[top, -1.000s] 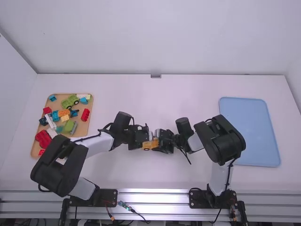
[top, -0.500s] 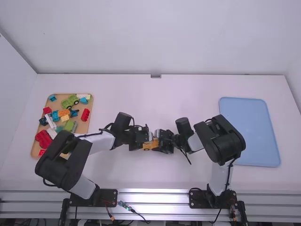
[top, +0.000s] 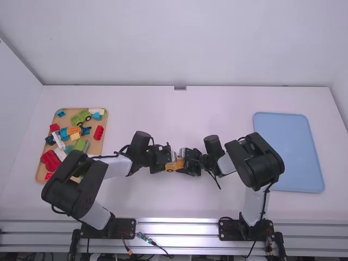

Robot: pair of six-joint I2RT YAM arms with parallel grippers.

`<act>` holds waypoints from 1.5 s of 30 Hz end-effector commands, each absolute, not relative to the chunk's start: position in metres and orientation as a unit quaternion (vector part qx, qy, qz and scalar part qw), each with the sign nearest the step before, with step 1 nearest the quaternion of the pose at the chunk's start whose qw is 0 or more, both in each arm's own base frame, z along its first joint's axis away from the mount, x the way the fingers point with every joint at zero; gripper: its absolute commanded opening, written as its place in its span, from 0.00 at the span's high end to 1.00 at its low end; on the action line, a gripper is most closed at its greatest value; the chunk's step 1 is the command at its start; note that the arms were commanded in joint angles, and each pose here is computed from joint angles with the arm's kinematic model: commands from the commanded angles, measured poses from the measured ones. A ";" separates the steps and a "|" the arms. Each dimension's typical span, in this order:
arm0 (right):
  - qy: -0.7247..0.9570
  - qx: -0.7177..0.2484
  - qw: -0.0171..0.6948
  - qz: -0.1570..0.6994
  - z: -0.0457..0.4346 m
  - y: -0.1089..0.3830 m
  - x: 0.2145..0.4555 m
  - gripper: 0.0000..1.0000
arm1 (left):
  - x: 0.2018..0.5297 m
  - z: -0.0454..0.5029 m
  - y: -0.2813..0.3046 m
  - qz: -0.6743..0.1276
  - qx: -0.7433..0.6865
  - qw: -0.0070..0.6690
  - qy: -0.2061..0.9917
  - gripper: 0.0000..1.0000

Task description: Assemble lego blocks to make yellow taxi

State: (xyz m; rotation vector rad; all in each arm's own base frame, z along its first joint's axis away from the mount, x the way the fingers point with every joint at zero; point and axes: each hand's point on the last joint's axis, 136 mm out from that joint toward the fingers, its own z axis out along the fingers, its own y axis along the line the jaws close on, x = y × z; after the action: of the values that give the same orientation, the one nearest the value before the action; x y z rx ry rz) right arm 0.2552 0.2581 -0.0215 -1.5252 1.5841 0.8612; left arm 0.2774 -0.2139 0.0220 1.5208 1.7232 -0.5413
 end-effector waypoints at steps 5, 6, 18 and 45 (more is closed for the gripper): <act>0.626 -0.596 0.373 0.338 -0.026 0.259 0.254 0.43 | 0.285 0.076 -0.204 -0.171 0.576 0.432 0.672 0.98; 0.628 -0.596 0.373 0.335 -0.026 0.259 0.255 0.43 | 0.288 0.083 -0.200 -0.164 0.567 0.438 0.679 0.98; 0.651 -0.592 0.363 0.306 -0.036 0.252 0.261 0.17 | 0.337 0.119 -0.097 -0.077 0.332 0.478 0.810 0.23; 0.810 -0.491 0.313 0.072 0.015 0.170 0.290 0.01 | 0.367 0.160 0.033 -0.038 -0.016 0.458 0.888 0.01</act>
State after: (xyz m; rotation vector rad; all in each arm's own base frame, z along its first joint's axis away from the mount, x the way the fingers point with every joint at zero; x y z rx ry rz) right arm 0.2797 0.1797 0.0026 -1.3932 2.1069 0.2702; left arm 0.3617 0.0064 0.1441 0.1695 2.1909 -0.1404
